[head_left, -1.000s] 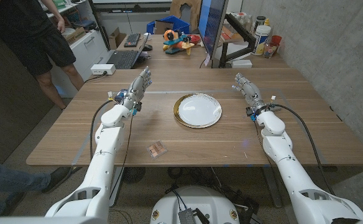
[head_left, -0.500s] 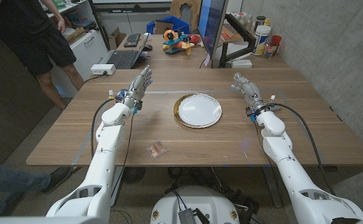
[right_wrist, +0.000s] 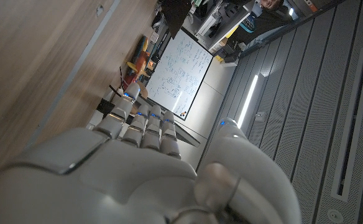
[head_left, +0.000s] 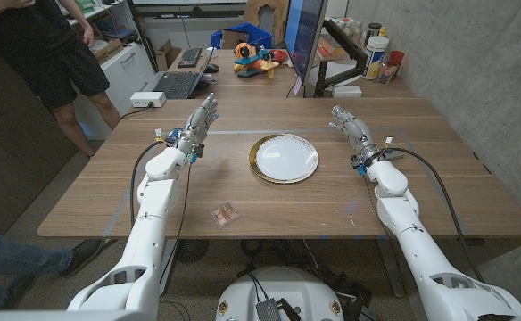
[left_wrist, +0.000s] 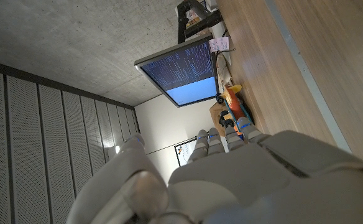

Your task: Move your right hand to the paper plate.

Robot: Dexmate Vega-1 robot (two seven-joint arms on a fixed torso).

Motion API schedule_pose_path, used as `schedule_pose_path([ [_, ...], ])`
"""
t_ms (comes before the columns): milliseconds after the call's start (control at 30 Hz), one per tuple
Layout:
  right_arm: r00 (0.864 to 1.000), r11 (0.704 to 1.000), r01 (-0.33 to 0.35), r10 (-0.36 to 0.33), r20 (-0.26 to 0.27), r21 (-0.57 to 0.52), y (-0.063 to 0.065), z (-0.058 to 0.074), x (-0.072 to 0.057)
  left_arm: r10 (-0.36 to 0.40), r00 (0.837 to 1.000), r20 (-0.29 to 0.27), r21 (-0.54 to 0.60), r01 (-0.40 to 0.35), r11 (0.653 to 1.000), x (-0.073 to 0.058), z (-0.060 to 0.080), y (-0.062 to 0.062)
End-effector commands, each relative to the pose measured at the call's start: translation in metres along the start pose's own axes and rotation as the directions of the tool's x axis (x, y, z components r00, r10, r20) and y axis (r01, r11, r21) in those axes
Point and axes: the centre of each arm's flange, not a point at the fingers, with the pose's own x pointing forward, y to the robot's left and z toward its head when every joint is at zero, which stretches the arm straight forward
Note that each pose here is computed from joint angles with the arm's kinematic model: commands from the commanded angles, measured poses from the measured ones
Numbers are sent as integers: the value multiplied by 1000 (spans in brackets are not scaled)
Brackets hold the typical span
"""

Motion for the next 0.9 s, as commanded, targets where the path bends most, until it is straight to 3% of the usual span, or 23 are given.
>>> schedule_pose_path([
  [33,1000,1000,-9,10,26,-25,2,5,-2,1,1000,-1,1,-1,1000,-1,0,-1],
  [900,996,997,-34,39,75,-65,8,15,-1,-6,1000,9,13,6,1000,1,7,-6],
])
